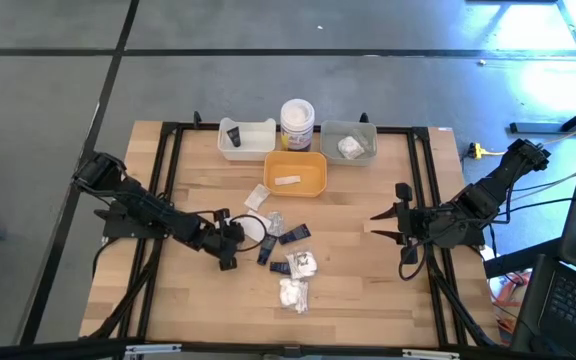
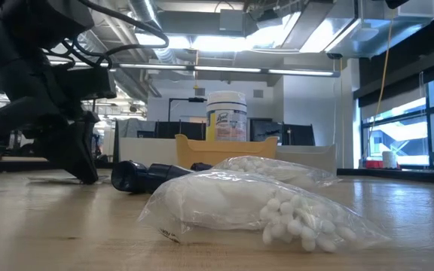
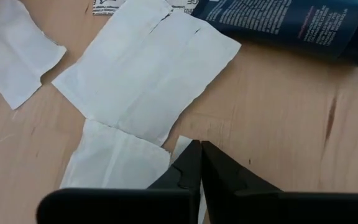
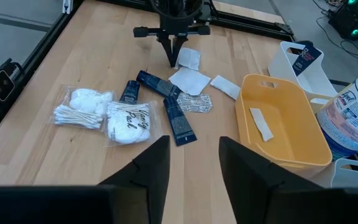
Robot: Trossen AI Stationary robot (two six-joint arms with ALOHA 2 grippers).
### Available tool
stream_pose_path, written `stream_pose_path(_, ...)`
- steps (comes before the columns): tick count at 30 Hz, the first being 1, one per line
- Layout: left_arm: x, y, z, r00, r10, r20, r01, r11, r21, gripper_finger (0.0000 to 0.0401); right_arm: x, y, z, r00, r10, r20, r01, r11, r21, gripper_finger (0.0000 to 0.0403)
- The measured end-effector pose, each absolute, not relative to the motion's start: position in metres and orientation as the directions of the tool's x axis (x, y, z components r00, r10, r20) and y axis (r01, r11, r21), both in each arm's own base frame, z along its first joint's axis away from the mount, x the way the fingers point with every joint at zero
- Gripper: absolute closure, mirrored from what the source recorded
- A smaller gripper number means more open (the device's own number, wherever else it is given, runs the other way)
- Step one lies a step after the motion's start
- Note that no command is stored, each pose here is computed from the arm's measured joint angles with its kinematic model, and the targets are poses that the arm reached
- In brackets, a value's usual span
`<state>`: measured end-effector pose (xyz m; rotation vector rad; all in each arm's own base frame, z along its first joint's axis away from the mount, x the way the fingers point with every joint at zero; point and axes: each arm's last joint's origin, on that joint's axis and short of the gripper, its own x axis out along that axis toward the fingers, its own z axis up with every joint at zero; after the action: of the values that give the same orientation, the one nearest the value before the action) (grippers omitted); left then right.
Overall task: Pick & Place Travel size toiletries
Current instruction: Put the white bandage into the yellow bin
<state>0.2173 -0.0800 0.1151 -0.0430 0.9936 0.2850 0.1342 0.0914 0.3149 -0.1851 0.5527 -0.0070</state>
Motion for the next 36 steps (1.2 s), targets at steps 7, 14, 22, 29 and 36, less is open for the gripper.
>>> stream_pose_path(7,0.233,-0.088,0.136,0.561,0.148,-0.814,-0.252,0.968,0.002,0.0399,0.134,0.091,0.315,0.852,-0.056,-0.521,-0.043,0.983,-0.176,0.0272)
stream_pose_path(14,0.257,-0.097,0.171,0.665,0.143,-0.733,-0.162,0.986,0.045,0.0399,0.134,0.091,0.315,0.852,-0.056,-0.521,-0.043,0.983,-0.176,0.0281)
stream_pose_path(22,0.278,-0.093,0.203,0.738,0.242,-0.63,-0.133,0.967,0.215,0.0399,0.134,0.091,0.315,0.852,-0.056,-0.521,-0.043,0.983,-0.176,0.0292)
stream_pose_path(29,0.296,-0.075,0.223,0.803,0.294,-0.519,-0.153,0.942,0.298,0.0399,0.134,0.091,0.315,0.852,-0.056,-0.521,-0.043,0.983,-0.176,0.03)
stream_pose_path(36,0.311,-0.048,0.236,0.849,0.345,-0.399,-0.216,0.918,0.333,0.0398,0.134,0.091,0.315,0.852,-0.056,-0.521,-0.043,0.983,-0.176,0.0305)
